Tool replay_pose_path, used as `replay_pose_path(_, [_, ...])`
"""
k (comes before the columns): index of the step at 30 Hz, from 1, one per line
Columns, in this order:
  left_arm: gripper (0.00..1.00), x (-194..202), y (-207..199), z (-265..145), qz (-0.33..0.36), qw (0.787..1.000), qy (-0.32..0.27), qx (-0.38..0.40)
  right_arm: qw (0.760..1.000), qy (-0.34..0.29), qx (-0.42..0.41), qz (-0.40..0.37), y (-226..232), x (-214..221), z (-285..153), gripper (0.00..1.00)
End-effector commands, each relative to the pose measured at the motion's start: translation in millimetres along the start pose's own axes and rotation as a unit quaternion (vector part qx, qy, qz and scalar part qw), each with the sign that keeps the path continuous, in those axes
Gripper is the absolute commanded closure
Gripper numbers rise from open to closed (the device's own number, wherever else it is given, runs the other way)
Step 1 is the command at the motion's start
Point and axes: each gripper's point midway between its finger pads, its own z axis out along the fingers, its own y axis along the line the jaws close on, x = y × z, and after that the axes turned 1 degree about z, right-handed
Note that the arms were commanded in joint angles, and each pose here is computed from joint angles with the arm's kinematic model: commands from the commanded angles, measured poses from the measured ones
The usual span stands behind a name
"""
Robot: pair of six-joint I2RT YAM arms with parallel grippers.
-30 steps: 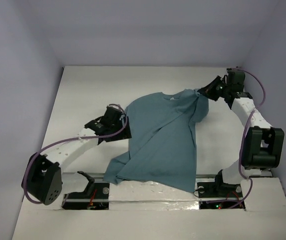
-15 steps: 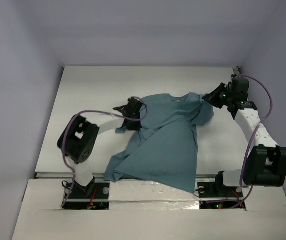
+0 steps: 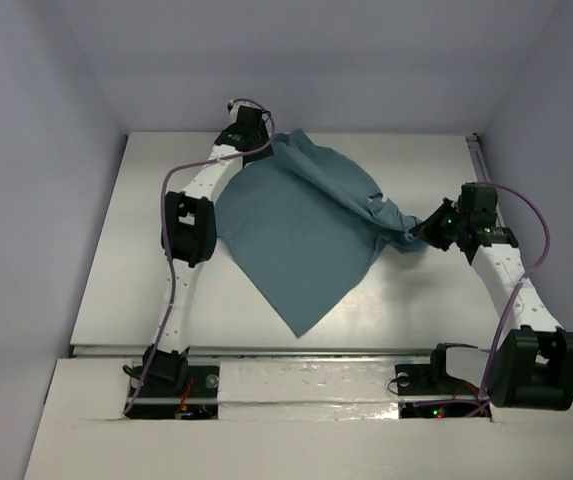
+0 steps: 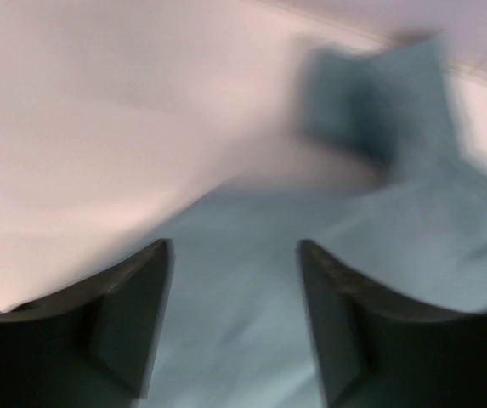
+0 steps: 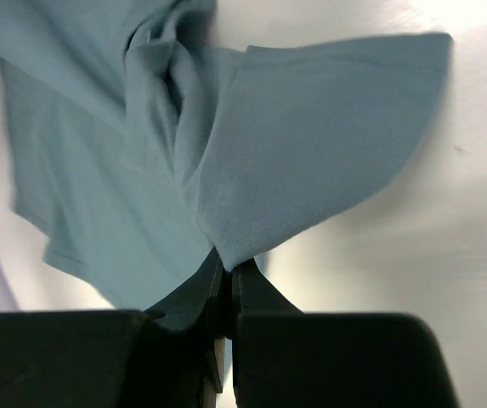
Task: Fold and stack the t-shirts
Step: Move the tshirt to the center of the board, then flatten out the tshirt
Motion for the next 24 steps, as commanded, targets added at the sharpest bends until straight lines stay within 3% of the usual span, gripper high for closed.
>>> replay_pose_path(1, [0.35, -26.7, 6.9, -78.2, 0.017, 1.000, -0.016, -0.020, 0.998, -0.025, 0.058, 0.007, -22.2, -8.0, 1.7, 1.00])
replay_pose_path(3, [0.27, 22.1, 46.9, -125.5, 0.049, 0.997, 0.013, -0.062, 0.997, -0.053, 0.061, 0.012, -18.7, -24.9, 7.5, 0.73])
replay_pose_path(4, [0.27, 19.6, 48.4, -141.8, 0.036, 0.998, -0.015, -0.043, 0.996, -0.065, 0.065, 0.019, -18.7, -34.4, 17.7, 0.35])
replay_pose_path(7, [0.27, 81.2, 77.6, -199.2, 0.003, 0.999, 0.010, -0.035, 0.995, -0.085, 0.052, 0.011, 1.6, -65.2, 27.3, 0.01])
replay_pose_path(9, [0.29, 109.3, 78.9, -229.9, -0.024, 0.999, 0.021, -0.011, 0.993, -0.105, 0.052, 0.001, 14.9, -90.6, 29.8, 0.00])
replay_pose_path(10, [0.29, 159.7, 77.2, -234.9, -0.038, 0.997, 0.071, 0.011, 0.992, -0.110, 0.052, -0.016, 17.6, -96.2, 28.1, 0.00])
replay_pose_path(12, [0.29, 190.1, 72.5, -249.3, -0.055, 0.994, 0.092, 0.034, 0.990, -0.125, 0.064, -0.033, 16.1, -103.7, 21.9, 0.04])
replay_pose_path(13, [0.30, 217.3, 76.7, -249.6, -0.057, 0.991, 0.118, 0.040, 0.987, -0.126, 0.087, -0.049, 3.6, -100.5, 20.5, 0.35])
replay_pose_path(15, [0.31, 236.0, 83.1, -245.1, -0.068, 0.988, 0.133, 0.035, 0.987, -0.116, 0.093, -0.059, -6.4, -87.0, 16.2, 0.92])
replay_pose_path(16, [0.32, 240.9, 82.2, -242.7, -0.067, 0.987, 0.140, 0.039, 0.988, -0.091, 0.101, -0.068, -21.7, -67.0, 21.9, 1.00])
replay_pose_path(19, [0.36, 253.3, 78.1, -226.7, -0.049, 0.985, 0.162, 0.038, 0.993, -0.032, 0.054, -0.097, -15.6, -26.8, 25.9, 0.99])
replay_pose_path(21, [0.43, 262.5, 76.5, -216.7, -0.034, 0.984, 0.173, 0.032, 0.994, 0.002, 0.039, -0.105, -12.9, -12.5, 31.1, 0.76])
replay_pose_path(22, [0.47, 264.2, 76.5, -213.6, -0.033, 0.984, 0.173, 0.030, 0.993, 0.033, 0.040, -0.104, -16.8, -3.5, 41.7, 0.57])
replay_pose_path(23, [0.52, 265.4, 76.9, -211.0, -0.032, 0.984, 0.174, 0.028, 0.993, 0.056, 0.018, -0.106, -7.8, 3.6, 46.4, 0.51])
replay_pose_path(24, [0.65, 266.8, 78.4, -205.6, -0.031, 0.985, 0.171, 0.022, 0.992, 0.063, 0.017, -0.104, -8.3, 4.9, 51.5, 0.49])
